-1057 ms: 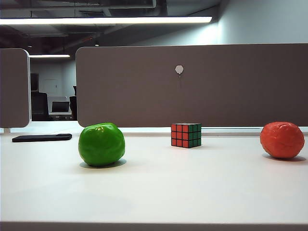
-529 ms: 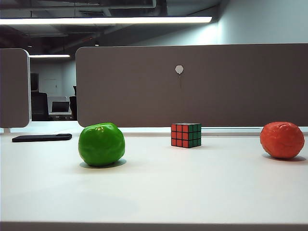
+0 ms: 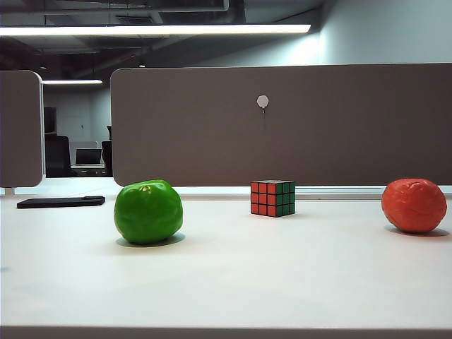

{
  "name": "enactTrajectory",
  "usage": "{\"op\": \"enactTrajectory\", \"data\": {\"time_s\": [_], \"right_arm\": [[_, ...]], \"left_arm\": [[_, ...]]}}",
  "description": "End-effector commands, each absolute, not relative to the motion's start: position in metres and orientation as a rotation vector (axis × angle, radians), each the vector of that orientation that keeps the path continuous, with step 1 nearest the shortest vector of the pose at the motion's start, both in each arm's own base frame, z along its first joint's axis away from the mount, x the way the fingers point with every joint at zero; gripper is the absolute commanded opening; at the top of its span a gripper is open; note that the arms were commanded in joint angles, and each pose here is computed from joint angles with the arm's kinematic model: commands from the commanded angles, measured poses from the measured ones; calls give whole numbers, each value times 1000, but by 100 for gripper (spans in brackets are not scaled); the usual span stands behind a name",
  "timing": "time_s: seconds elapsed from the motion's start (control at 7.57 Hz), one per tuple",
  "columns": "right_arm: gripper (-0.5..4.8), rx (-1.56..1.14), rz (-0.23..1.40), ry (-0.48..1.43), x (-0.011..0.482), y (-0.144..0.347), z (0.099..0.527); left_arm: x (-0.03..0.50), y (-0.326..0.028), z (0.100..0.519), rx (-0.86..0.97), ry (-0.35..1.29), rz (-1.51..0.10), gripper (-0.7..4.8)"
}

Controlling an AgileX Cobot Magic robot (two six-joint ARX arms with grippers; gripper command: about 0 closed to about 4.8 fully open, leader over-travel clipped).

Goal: Move all the fruits on the tabletop near the face of the Rubik's cube that has the color most similar to each fruit.

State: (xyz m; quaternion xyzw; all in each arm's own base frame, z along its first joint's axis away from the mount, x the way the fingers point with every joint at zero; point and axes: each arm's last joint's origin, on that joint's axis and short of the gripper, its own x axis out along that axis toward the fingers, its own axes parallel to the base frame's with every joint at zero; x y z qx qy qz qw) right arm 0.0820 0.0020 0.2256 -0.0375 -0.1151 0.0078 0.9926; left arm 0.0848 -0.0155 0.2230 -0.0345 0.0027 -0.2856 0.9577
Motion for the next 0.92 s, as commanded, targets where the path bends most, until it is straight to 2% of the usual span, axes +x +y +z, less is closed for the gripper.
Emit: {"op": "enactTrajectory", "data": {"time_s": [0.13,0.53,0.66,0.79,0.92], "right_arm": [[-1,-139,30,81,56,1,274],[-1,-140,39,144,61,2,297],[-1,-76,351,343,91,11,346],[-1,-80,310,376,98,10,343],[-1,-80,310,379,98,10,342]], "left_arm": [[130,-20,291,-3,88,-656,-5],[144,-31,295,2,76,-722,-5],[219,-119,252,-66,65,-932,-5],[262,-167,223,-76,148,-1010,87],[272,-184,221,-69,153,-1042,146]]}}
